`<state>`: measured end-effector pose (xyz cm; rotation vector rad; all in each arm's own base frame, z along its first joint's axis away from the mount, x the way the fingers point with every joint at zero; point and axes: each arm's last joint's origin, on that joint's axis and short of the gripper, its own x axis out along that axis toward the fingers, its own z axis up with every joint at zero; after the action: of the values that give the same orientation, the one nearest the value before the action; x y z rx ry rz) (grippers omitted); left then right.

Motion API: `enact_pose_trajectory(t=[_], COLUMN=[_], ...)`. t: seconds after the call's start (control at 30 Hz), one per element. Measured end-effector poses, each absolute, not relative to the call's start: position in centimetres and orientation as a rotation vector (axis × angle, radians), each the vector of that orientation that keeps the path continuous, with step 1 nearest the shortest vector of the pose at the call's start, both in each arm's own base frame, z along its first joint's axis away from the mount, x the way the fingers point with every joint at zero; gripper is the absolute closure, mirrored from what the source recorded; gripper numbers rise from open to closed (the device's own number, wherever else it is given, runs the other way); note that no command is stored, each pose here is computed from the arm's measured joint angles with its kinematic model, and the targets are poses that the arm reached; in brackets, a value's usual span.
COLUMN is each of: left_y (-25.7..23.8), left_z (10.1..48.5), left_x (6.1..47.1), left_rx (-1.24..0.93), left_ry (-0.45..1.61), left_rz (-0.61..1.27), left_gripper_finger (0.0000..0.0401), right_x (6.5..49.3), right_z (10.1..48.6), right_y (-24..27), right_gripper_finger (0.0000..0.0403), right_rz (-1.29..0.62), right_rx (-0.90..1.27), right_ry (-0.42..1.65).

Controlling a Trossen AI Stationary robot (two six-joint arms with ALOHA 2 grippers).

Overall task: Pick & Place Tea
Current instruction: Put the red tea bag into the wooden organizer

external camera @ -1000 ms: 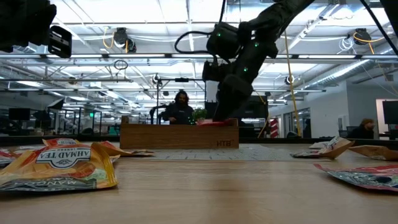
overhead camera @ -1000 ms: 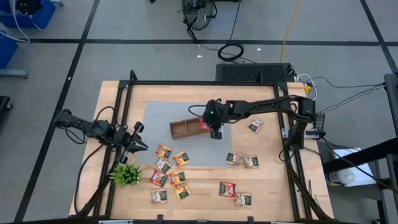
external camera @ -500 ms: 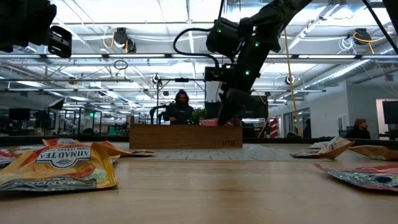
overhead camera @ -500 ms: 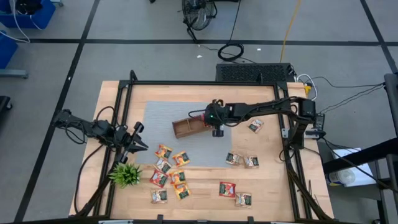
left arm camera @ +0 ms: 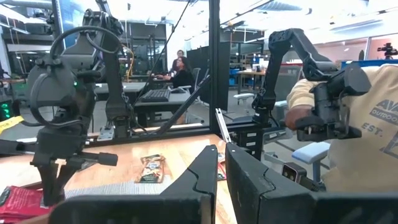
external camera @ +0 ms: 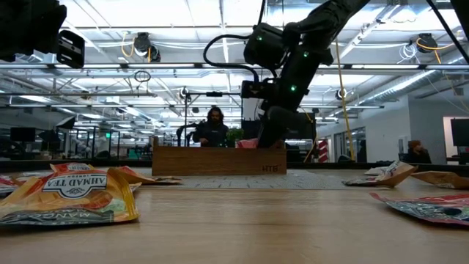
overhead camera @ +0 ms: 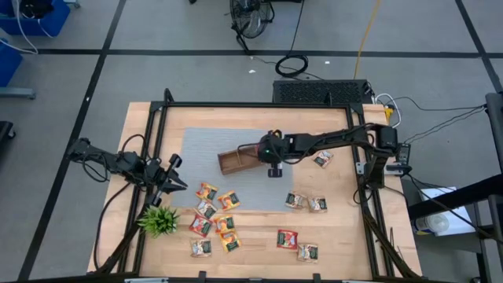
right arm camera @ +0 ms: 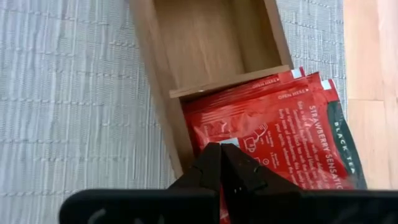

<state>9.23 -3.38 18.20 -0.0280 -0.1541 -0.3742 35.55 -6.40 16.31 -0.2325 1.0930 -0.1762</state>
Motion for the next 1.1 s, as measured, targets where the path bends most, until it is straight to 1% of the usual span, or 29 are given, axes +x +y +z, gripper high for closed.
enact_pose_trajectory(t=[0.23,0.53,0.97,1.03,1.1], left_y=[-3.4,-3.4,-3.4,-3.4,-3.4], left_z=[18.2,18.2,18.2,18.2,18.2], left_x=[9.2,9.2,9.2,9.2,9.2], left_rx=[-0.028,-0.028,-0.028,-0.028,-0.028], left_ry=[-0.154,-0.154,-0.155,-0.155,-0.155], left_rz=[-0.374,-0.374,-0.374,-0.374,-0.374], left_gripper_finger=[0.0366,0.0366,0.0366,0.0366,0.0366], right_x=[34.5,34.0,34.3,34.1,34.0], right_z=[14.9,14.3,17.5,18.4,19.4], right_y=[-6.8,-6.4,-5.4,-5.3,-5.2], right_gripper_finger=[0.0403,0.0403,0.0403,0.0399,0.0387], right_rz=[-0.197,-0.092,-0.064,-0.067,-0.068], right_rx=[-0.195,-0.083,-0.109,-0.120,-0.131], right_ry=[1.115,1.138,0.964,0.933,0.896])
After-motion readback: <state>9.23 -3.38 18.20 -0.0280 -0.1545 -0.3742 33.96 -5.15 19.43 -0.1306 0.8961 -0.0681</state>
